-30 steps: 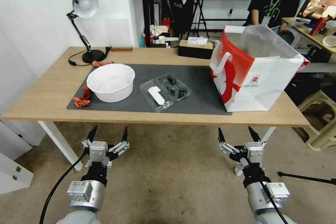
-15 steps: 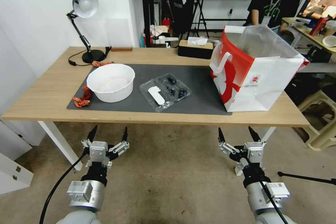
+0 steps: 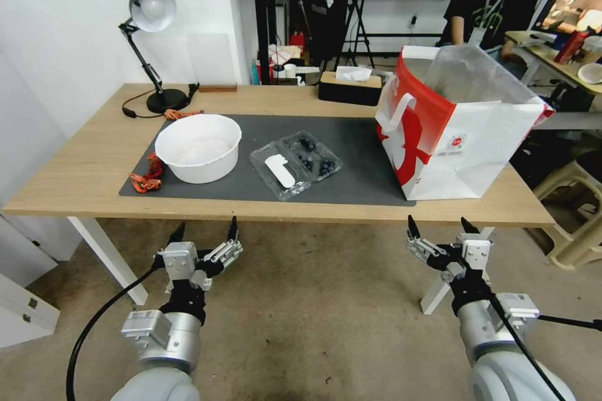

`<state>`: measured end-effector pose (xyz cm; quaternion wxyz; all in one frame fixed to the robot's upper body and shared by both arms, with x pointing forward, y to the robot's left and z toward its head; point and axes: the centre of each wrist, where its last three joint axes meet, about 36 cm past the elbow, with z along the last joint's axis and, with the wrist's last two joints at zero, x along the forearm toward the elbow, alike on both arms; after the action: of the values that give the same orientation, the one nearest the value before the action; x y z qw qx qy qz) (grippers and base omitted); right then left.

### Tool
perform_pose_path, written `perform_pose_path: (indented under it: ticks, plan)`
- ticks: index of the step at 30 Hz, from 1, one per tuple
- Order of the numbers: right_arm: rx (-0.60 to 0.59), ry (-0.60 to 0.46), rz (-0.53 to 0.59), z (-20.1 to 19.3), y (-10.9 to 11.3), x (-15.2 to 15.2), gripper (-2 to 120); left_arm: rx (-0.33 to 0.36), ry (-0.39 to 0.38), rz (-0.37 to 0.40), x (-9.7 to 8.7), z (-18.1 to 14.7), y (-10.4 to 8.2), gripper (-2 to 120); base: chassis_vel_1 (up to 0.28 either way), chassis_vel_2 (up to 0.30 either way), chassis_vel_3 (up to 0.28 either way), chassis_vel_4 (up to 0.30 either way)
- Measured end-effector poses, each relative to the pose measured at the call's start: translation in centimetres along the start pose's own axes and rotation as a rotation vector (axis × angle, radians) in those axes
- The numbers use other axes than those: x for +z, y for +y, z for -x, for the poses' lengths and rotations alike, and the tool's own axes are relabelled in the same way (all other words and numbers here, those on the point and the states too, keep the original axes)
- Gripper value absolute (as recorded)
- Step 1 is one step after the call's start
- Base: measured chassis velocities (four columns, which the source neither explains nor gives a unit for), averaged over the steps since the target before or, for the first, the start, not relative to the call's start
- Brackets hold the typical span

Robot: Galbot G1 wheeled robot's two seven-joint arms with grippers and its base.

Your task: Close the takeout container lid, then place the container into the takeout bag.

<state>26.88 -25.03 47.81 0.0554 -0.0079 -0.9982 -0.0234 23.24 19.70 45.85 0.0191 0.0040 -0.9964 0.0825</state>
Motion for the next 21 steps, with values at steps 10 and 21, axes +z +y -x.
perform_pose_path:
  ticks: [10, 21]
  plan:
    - [-0.05, -0.017, 0.04, 1.9, 0.8, -1.8, 100, 0.036, 0.008, 0.019, 1.4, 1.0, 0.7, 100, 0.0, 0.0, 0.0, 0.0]
    - [-0.162, 0.073, 0.024, 8.7, 3.5, -1.2, 100, 0.007, -0.009, 0.019, 1.8, 1.0, 1.2, 100, 0.0, 0.0, 0.0, 0.0]
